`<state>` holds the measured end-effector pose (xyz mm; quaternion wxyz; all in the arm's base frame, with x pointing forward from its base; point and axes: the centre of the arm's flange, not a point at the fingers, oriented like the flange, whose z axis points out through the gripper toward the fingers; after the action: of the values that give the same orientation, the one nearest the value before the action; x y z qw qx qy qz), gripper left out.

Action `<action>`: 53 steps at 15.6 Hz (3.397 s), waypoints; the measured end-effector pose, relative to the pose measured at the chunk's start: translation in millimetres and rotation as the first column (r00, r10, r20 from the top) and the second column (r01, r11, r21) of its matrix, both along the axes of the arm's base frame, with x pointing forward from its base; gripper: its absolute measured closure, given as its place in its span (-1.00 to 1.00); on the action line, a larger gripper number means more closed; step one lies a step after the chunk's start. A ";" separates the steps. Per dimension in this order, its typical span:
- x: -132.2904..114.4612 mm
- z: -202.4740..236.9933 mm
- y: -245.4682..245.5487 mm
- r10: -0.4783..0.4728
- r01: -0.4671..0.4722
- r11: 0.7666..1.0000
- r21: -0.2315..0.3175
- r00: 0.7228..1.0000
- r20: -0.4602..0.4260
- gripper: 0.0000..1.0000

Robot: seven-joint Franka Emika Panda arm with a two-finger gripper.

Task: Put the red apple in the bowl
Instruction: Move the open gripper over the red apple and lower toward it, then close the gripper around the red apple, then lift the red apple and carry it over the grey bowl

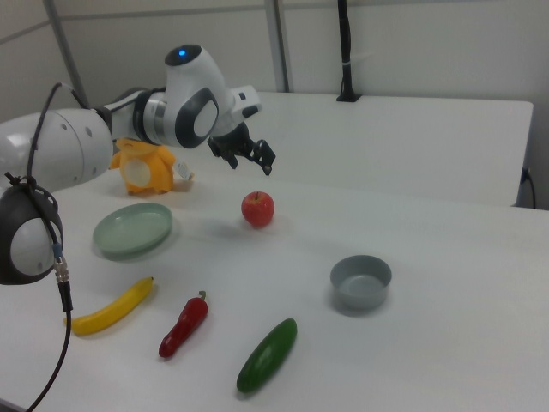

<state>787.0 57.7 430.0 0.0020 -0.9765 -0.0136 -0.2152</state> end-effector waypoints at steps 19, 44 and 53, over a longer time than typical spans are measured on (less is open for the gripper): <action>6.6 -93.5 16.9 0.056 -0.058 0.995 -0.077 0.998 -0.026 -1.00; -3.6 -1.1 -29.1 -0.019 0.027 0.995 -0.101 0.997 0.075 -0.74; -65.9 101.0 -130.4 -0.041 0.040 0.998 -0.057 0.999 -0.010 -0.74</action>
<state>721.1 -72.7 531.0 -0.0303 -0.9774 0.0002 -0.2094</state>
